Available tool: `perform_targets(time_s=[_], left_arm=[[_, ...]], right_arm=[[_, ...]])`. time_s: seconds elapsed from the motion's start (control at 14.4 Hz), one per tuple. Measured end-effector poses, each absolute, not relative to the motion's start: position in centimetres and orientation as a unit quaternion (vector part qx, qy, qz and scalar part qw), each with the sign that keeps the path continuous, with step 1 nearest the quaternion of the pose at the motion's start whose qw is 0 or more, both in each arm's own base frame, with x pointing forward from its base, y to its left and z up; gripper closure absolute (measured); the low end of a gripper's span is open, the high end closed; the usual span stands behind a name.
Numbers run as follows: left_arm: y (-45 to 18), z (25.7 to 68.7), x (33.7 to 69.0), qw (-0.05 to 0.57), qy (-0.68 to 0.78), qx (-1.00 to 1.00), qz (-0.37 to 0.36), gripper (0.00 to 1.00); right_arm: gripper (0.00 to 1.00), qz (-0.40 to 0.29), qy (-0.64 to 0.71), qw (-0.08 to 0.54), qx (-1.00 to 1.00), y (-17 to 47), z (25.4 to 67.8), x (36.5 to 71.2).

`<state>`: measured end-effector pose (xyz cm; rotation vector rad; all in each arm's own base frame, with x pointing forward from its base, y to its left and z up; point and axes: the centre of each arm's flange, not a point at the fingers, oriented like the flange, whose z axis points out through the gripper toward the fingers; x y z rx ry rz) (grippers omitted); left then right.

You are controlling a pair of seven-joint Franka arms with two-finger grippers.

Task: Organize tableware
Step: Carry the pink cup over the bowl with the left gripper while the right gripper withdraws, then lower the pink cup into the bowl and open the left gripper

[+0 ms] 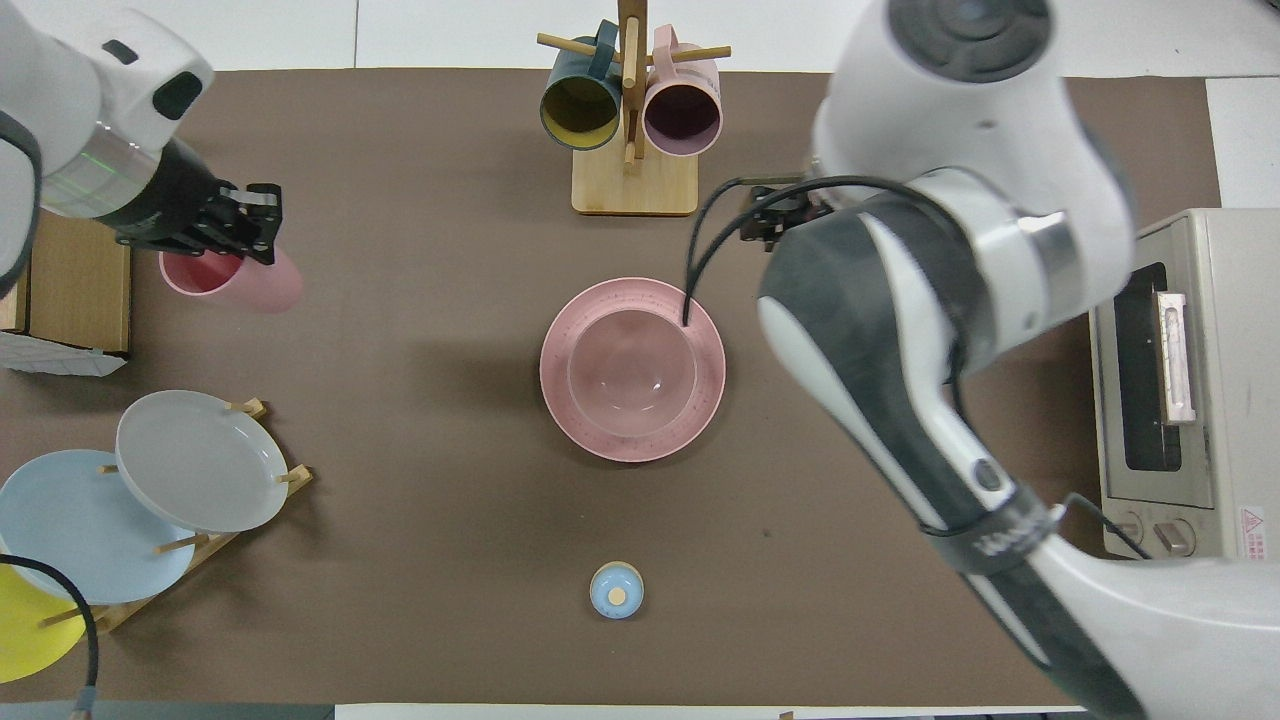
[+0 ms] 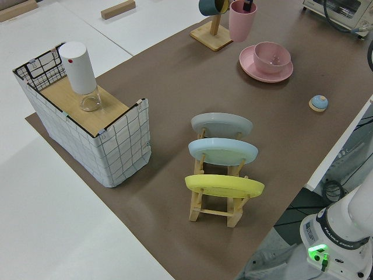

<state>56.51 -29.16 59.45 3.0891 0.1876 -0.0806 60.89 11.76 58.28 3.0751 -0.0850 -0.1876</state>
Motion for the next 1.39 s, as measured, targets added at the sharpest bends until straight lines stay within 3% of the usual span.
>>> perform_targets(time_s=[0.21, 0.49, 0.84, 1.39], left_arm=[[-36.4, 57.6, 54.4, 0.045, 0.049, 0.998, -0.020, 0.95], [-43.4, 51.0, 52.7, 0.056, 0.034, 0.998, -0.015, 0.95], [-45.1, 46.2, 52.2, 0.043, 0.027, 0.998, -0.032, 0.95], [-46.8, 41.5, 50.3, 0.041, 0.037, 0.998, -0.029, 0.95]], right_arm=[[0.00, -0.091, -0.049, 0.042, 0.994, 9.1, 56.5, 60.1], [0.00, -0.098, -0.083, 0.048, 0.991, 5.0, 54.0, 58.6], [0.00, -0.061, -0.086, 0.037, 0.994, -0.2, 54.8, 56.1], [0.00, -0.035, -0.067, 0.033, 0.997, -2.3, 54.9, 56.6]])
